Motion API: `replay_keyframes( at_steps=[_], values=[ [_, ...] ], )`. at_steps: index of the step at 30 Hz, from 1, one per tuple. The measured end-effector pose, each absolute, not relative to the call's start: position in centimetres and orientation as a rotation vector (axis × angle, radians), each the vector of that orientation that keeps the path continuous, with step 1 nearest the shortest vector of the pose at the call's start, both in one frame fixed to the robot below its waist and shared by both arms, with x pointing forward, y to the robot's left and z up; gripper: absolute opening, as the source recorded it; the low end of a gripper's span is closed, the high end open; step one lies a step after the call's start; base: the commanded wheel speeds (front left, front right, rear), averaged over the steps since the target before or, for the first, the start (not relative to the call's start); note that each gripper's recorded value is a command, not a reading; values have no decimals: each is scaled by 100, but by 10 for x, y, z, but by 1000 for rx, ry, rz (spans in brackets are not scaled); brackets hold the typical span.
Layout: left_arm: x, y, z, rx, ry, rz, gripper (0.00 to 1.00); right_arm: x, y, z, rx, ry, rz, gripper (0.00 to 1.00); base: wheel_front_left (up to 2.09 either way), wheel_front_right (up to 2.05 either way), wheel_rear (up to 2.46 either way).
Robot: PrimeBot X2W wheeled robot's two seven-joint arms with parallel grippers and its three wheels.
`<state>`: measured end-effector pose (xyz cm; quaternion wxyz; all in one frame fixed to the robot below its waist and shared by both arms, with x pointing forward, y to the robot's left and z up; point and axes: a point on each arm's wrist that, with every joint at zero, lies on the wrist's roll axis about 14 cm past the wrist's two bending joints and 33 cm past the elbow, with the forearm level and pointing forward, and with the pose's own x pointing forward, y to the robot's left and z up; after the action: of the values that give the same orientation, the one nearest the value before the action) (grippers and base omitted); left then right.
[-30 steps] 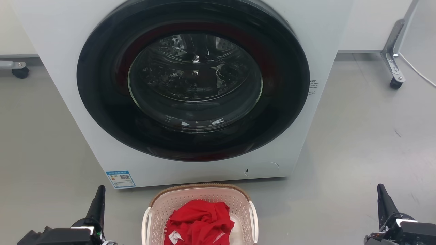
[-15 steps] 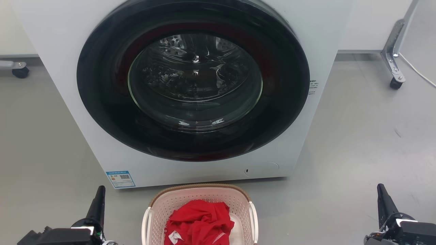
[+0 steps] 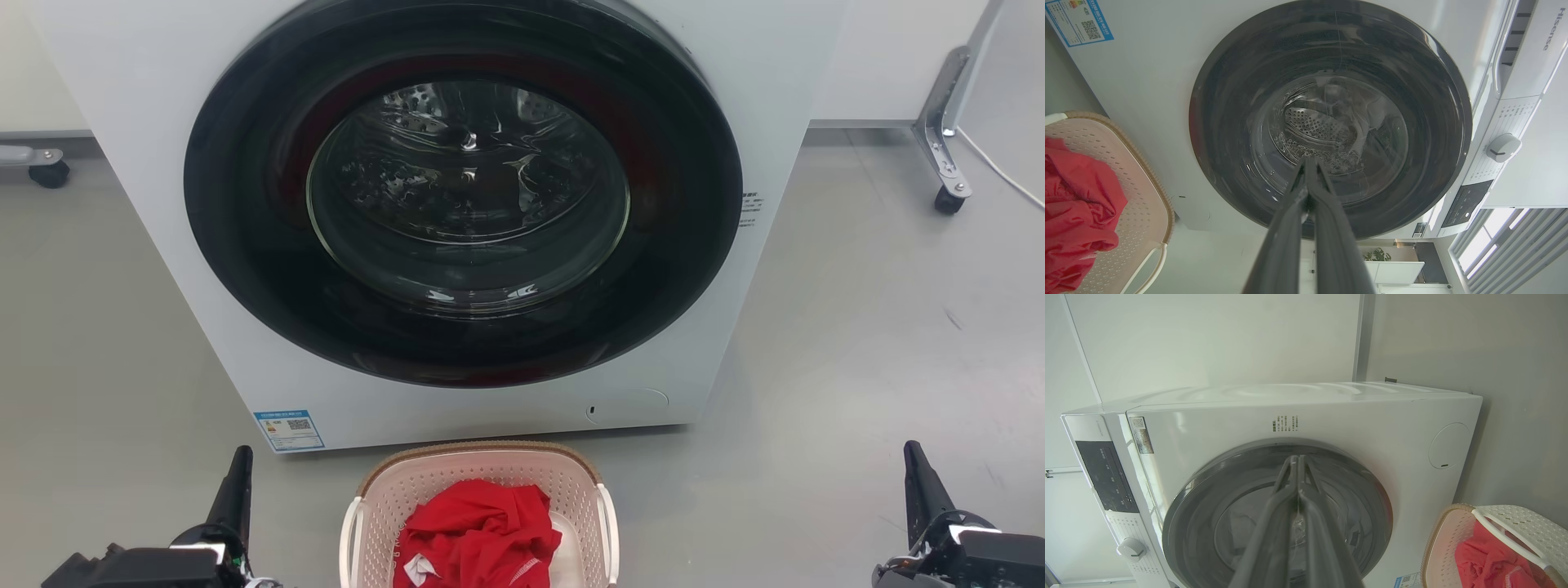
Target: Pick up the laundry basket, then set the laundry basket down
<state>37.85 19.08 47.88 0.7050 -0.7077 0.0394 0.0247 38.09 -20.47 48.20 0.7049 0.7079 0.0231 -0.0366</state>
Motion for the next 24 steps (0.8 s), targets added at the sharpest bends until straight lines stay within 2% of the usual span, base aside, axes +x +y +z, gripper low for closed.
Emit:
replay_keyframes(
  at_steps=[24],
  values=[
    [378, 191, 479, -1574, 88, 55, 0, 381, -205, 482, 1574, 52, -81, 0, 0, 0, 0]
  ],
)
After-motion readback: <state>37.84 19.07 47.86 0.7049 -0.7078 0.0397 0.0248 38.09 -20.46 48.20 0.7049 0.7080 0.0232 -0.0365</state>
